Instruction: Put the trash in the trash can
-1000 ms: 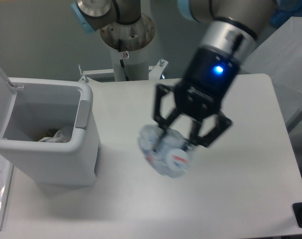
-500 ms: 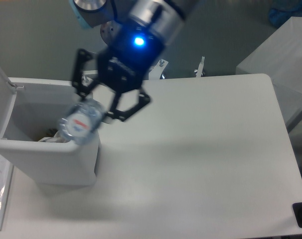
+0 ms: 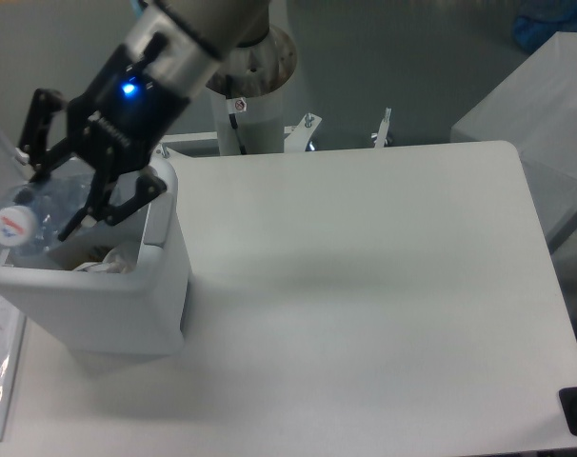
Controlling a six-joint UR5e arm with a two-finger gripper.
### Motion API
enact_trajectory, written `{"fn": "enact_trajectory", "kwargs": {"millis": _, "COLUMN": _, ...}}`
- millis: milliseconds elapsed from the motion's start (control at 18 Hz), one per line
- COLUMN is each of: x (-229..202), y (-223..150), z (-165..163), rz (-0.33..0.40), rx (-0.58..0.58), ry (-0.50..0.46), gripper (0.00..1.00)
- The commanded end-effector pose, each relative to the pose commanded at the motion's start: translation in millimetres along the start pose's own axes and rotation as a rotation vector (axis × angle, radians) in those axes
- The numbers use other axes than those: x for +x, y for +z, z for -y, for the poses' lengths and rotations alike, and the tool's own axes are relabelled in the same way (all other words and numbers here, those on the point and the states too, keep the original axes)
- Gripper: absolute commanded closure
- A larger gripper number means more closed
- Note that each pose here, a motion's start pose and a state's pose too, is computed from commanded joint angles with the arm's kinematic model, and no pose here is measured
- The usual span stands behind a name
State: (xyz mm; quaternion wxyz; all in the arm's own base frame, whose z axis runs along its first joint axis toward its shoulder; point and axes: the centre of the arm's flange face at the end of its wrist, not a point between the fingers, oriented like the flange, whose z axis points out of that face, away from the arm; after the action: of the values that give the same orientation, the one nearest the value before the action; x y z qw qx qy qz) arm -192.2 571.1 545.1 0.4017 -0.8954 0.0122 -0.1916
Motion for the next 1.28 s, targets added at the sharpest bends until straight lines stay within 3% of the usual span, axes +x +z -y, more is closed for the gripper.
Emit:
{"fn": "enact_trajectory", "kwargs": {"millis": 56, "x": -1.5, "y": 2.9, "z": -3.9, "rz": 0.006, "rx": 0.008, "ry": 0.011, "gripper": 0.18}}
{"fn": "enact_trajectory", "kwargs": {"millis": 278, "x": -6.9, "y": 10.1, "z": -15.9, "rz": 0.033, "rx": 0.001, "ry": 0.023, "gripper": 0.01}}
{"fn": "enact_trajectory", "kwargs": {"millis": 667, "x": -18.7, "y": 6.6, "z": -13.6, "rz": 0.059, "rx": -0.001, "ry": 0.036, "gripper": 0.0}}
{"fn": "enact_trajectory", "kwargs": {"millis": 1000, "x": -124.0, "y": -54.1, "z": -43.1, "rz": 0.268, "rx": -0.018, "ry": -0.048, "gripper": 0.0}}
{"fn": "enact_trajectory", "kwargs": {"millis": 1278, "x": -230.0, "y": -102.7, "z": -96.9, "rz": 0.359, "rx": -0.024, "ry": -0.145, "gripper": 0.0}}
